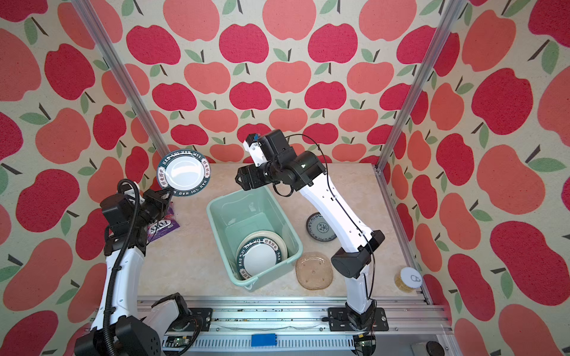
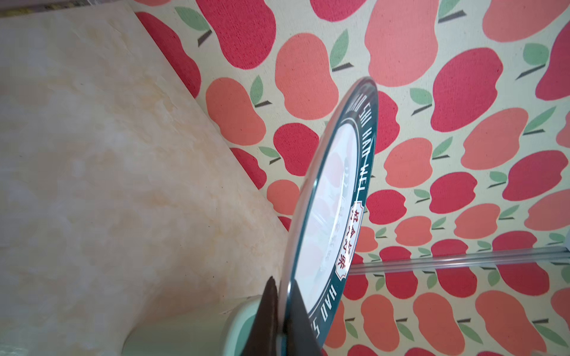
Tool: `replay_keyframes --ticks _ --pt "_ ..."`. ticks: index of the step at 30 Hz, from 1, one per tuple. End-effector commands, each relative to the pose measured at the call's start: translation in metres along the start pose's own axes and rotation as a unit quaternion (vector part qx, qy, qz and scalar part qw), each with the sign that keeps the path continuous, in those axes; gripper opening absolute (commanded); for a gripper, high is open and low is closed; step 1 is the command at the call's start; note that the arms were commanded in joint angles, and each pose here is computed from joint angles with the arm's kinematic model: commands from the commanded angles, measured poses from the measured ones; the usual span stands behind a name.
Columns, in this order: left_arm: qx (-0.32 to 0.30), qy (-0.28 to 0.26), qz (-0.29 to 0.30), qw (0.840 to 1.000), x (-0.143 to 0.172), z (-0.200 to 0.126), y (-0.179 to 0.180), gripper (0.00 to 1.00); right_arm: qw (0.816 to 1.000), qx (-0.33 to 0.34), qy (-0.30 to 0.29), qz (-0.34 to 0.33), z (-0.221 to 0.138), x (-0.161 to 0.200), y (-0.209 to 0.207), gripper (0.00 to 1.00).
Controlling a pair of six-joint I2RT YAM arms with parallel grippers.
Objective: Place the plates into the plastic bin on the countertop
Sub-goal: Place the plate in the plastic bin.
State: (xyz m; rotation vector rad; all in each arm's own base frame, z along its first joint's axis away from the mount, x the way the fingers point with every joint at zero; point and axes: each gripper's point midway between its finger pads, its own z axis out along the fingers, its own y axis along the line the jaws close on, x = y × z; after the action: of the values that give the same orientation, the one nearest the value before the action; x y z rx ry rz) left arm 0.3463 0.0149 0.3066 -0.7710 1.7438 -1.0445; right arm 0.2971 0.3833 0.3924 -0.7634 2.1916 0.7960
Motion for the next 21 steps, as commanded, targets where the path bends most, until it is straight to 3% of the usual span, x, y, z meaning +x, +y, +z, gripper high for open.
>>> replay_keyframes --ticks 1,8,15,21 --pt "0.040 0.066 0.044 0.996 0.026 0.005 -0.036 0.00 0.999 0.021 -0.026 0.024 -0.025 -0.008 -0.024 0.83" --pt "0.087 0.214 0.116 0.966 0.094 0.012 -0.068 0.00 0.996 0.047 -0.049 0.059 -0.058 -0.004 -0.069 0.83" --pt "0.083 0.309 0.158 0.934 0.143 0.019 -0.050 0.00 0.994 0.040 -0.051 0.085 -0.060 0.006 -0.082 0.83" --pt "0.046 0.391 0.210 0.895 0.182 0.021 -0.033 0.00 0.995 0.035 -0.040 0.089 -0.053 0.015 -0.084 0.83"
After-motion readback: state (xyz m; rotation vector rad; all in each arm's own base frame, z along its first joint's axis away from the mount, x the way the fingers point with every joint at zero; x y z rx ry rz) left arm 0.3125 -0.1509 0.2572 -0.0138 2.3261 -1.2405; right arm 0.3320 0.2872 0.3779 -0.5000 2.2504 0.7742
